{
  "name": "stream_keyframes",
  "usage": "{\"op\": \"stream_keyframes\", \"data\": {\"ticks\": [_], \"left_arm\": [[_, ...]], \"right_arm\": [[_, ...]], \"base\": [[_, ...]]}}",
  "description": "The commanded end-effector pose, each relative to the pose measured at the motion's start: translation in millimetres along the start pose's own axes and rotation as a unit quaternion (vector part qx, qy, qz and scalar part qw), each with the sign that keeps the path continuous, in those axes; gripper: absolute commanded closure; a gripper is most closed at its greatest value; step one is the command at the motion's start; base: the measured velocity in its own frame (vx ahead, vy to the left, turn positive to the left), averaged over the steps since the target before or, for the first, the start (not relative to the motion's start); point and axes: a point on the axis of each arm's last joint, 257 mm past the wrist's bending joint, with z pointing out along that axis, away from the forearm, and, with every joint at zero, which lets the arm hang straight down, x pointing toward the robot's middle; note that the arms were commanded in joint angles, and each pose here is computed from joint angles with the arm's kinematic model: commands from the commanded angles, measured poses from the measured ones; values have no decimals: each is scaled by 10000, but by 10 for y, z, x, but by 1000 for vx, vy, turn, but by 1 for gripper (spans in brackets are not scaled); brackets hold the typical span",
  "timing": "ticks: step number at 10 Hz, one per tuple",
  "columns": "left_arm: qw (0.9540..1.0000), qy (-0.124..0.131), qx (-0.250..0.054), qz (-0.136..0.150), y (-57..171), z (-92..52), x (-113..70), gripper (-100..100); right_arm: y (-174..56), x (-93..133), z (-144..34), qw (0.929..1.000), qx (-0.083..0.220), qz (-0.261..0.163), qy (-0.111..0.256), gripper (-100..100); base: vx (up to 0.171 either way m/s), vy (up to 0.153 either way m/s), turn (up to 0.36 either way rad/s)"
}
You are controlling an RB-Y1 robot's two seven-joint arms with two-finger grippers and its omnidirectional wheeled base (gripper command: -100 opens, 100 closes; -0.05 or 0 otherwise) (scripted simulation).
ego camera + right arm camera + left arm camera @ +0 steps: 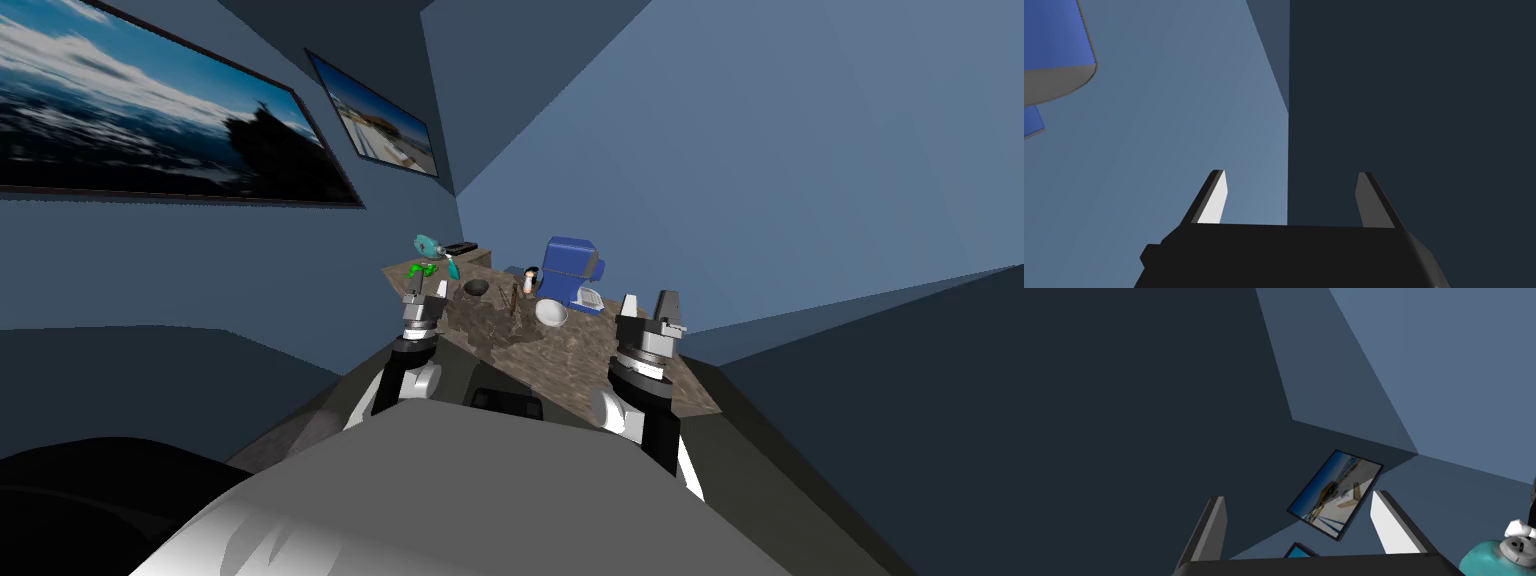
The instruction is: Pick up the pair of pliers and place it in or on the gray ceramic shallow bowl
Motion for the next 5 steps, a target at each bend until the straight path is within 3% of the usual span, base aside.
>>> {"op": "stream_keyframes", "data": {"ticks": [1, 4, 5], "left_arm": [[9995, 210, -130, 216, 100, -21, 43, -100], [9956, 517, -391, 674, 323, -76, 85, -100], [9915, 681, -547, 966, 464, -115, 94, -100]], "right_arm": [[0, 0, 0, 10000, 0, 0, 0, 0], [0, 0, 0, 10000, 0, 1, 0, 0], [0, 0, 0, 10000, 0, 1, 0, 0]], "base": [[8, -23, -57], [14, -58, -56], [25, -92, -99]]}}
